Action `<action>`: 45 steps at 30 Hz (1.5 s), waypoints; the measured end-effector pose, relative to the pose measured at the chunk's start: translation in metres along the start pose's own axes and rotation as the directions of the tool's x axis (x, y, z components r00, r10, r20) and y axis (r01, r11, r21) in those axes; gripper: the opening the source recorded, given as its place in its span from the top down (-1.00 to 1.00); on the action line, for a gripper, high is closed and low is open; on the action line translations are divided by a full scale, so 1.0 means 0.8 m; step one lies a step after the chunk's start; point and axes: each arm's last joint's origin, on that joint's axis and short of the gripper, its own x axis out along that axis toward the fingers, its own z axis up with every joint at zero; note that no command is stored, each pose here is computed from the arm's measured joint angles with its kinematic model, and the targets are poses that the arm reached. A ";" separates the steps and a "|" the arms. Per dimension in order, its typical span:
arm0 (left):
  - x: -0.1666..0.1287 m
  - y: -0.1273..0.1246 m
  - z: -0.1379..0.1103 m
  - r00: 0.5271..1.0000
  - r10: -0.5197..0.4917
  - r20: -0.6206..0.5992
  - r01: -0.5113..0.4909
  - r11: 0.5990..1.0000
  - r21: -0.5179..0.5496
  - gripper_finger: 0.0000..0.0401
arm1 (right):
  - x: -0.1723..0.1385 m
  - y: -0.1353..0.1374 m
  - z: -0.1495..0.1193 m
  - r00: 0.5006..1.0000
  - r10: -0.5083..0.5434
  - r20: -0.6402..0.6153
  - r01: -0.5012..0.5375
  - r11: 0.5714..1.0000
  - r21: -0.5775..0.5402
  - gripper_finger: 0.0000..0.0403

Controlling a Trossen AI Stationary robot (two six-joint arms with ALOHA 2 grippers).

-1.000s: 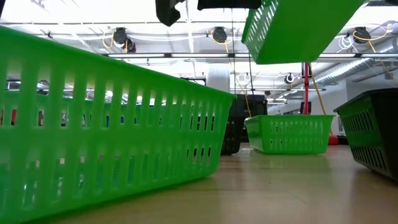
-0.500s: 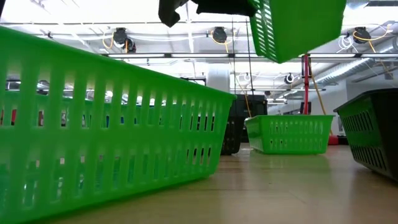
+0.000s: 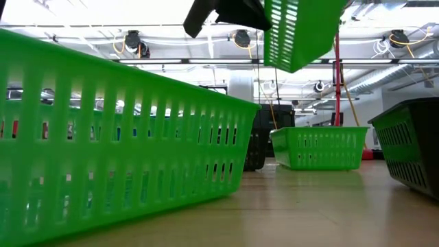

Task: Stack baskets by color
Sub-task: Stack the bottom green bin on top of stacked green bins

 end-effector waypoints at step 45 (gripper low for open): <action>0.009 0.003 -0.031 0.976 0.012 -0.216 0.011 0.995 0.102 0.94 | 0.117 0.013 0.041 0.853 -0.236 -0.466 0.104 0.951 -0.291 0.95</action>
